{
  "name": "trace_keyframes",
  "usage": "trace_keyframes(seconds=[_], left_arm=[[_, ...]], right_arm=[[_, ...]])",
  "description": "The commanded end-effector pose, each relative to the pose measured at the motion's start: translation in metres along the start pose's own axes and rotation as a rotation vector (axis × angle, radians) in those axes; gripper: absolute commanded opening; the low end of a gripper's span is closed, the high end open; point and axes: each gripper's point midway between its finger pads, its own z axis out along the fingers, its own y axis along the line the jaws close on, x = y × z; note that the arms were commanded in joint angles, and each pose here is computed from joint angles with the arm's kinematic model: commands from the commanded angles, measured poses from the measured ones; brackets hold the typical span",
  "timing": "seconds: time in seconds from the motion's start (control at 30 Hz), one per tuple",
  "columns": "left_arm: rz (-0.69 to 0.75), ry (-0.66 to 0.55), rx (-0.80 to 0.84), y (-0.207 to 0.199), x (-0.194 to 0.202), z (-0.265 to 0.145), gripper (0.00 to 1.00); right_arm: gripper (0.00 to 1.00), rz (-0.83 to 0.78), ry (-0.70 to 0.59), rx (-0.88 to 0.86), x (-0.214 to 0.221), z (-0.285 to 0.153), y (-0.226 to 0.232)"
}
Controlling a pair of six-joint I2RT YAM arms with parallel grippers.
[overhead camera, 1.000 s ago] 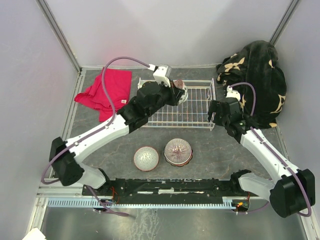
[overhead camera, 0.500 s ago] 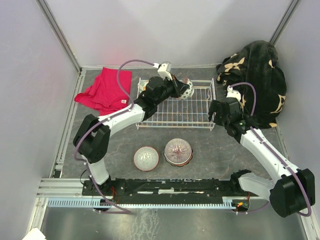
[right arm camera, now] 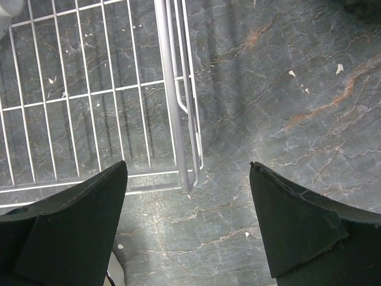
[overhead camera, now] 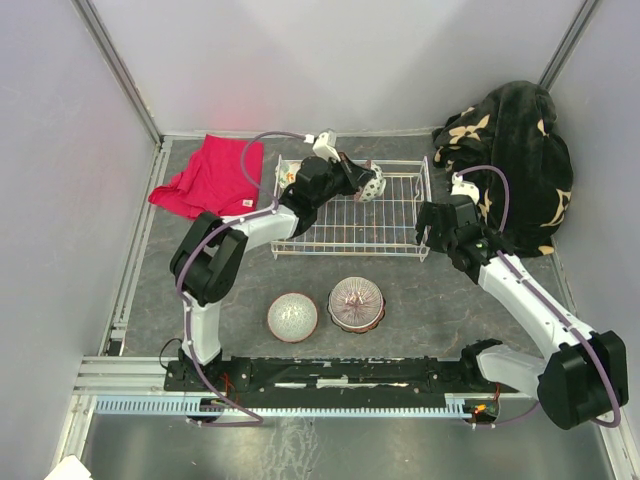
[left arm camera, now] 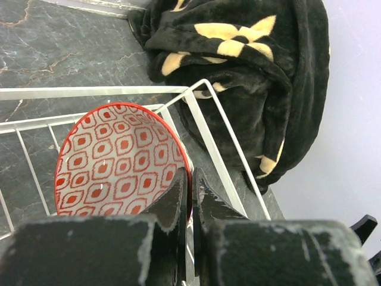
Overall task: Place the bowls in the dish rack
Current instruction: Place the bowl in the dish rack.
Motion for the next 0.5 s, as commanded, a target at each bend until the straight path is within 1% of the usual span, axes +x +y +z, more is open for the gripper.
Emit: trace_keyframes(seconds=[0.0,0.47], left_arm=[[-0.031,-0.150,0.161,-0.048,-0.054,0.005,0.03],[-0.065,-0.136,0.134,-0.027,-0.042,0.019,0.03]], right_arm=[[0.91,0.010,-0.032,-0.014,-0.012,-0.001,0.006],[0.91,0.010,-0.034,-0.011,-0.012,-0.002,0.005]])
